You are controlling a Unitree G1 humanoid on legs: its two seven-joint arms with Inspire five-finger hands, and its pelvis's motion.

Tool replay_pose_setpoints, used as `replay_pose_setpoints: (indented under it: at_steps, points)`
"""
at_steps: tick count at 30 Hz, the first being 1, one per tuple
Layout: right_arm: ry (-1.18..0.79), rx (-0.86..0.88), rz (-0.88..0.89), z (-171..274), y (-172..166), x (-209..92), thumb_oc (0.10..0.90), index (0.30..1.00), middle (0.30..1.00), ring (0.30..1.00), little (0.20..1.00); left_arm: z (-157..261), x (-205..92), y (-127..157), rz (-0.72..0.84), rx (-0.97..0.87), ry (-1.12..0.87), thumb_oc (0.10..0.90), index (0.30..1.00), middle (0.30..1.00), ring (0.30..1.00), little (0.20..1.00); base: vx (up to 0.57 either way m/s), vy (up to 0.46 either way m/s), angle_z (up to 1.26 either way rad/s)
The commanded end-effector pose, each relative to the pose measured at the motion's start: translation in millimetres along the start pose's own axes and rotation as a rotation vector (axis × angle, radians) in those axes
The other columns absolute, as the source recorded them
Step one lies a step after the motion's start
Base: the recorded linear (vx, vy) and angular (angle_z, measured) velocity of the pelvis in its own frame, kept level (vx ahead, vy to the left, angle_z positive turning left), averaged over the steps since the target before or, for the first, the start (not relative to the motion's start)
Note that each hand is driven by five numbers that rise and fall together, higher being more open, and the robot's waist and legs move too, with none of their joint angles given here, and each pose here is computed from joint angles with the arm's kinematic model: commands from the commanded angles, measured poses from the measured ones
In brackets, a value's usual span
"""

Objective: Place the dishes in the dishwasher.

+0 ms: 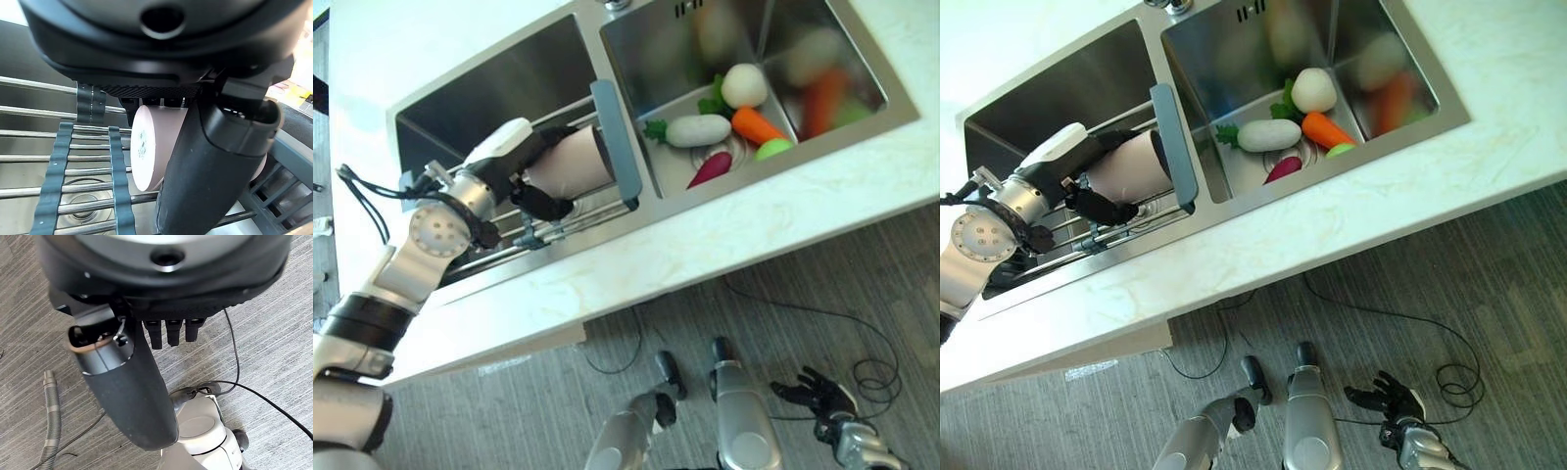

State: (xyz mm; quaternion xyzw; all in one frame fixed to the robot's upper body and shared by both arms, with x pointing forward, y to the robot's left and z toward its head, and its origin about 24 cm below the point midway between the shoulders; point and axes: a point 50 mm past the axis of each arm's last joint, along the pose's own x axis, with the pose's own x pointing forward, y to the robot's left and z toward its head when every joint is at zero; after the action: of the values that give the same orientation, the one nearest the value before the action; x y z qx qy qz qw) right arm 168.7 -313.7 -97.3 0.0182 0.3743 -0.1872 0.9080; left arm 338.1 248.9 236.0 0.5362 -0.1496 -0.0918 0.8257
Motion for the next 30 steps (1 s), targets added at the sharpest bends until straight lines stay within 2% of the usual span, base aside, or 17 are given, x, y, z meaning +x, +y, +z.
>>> replay_pose_setpoints:
  at_steps: [1,2,8,13,19,22,30]
  points:
    - [0.000,0.019,-0.039,-6.4,-15.0,-5.9,0.800,0.900,0.900,0.900,0.900,17.6,5.8,47.8,0.220,0.024,-0.055,0.800,0.900,0.900,0.900,0.900,-0.03,-0.004,-0.05]
    - [-0.003,0.019,-0.039,-5.4,-14.8,-5.7,0.800,0.900,0.900,0.900,0.900,18.3,6.2,47.2,0.214,0.032,-0.058,0.400,0.300,0.300,0.300,0.300,-0.03,-0.004,-0.03]
    - [-0.008,0.020,-0.041,-4.2,-15.9,-5.7,0.800,0.900,0.900,0.900,0.900,16.2,8.1,44.8,0.175,0.073,-0.020,0.400,0.300,0.300,0.300,0.300,-0.03,-0.003,-0.01]
    - [0.000,0.032,-0.048,-8.1,-16.7,-6.6,0.800,0.900,0.900,0.900,0.900,12.7,7.2,48.6,0.223,0.090,0.013,0.400,0.300,0.300,0.300,0.300,-0.02,-0.008,0.01]
    - [0.033,0.048,-0.062,-21.8,-16.9,-10.2,0.800,0.900,0.900,0.900,0.900,0.1,-6.5,60.8,0.403,0.053,0.055,0.400,0.300,0.300,0.300,0.300,-0.04,-0.031,0.07]
    - [0.068,0.057,-0.078,-32.7,-16.7,-12.9,0.800,0.900,0.900,0.900,0.900,-10.0,-27.0,71.9,0.553,0.056,0.065,0.400,0.300,0.300,0.300,0.300,-0.03,-0.065,0.14]
    - [0.161,0.050,-0.097,-55.8,-16.2,-18.6,0.800,0.900,0.900,0.900,0.900,-20.4,-68.8,77.1,0.794,-0.011,0.046,0.400,0.300,0.300,0.300,0.300,0.02,-0.095,0.32]
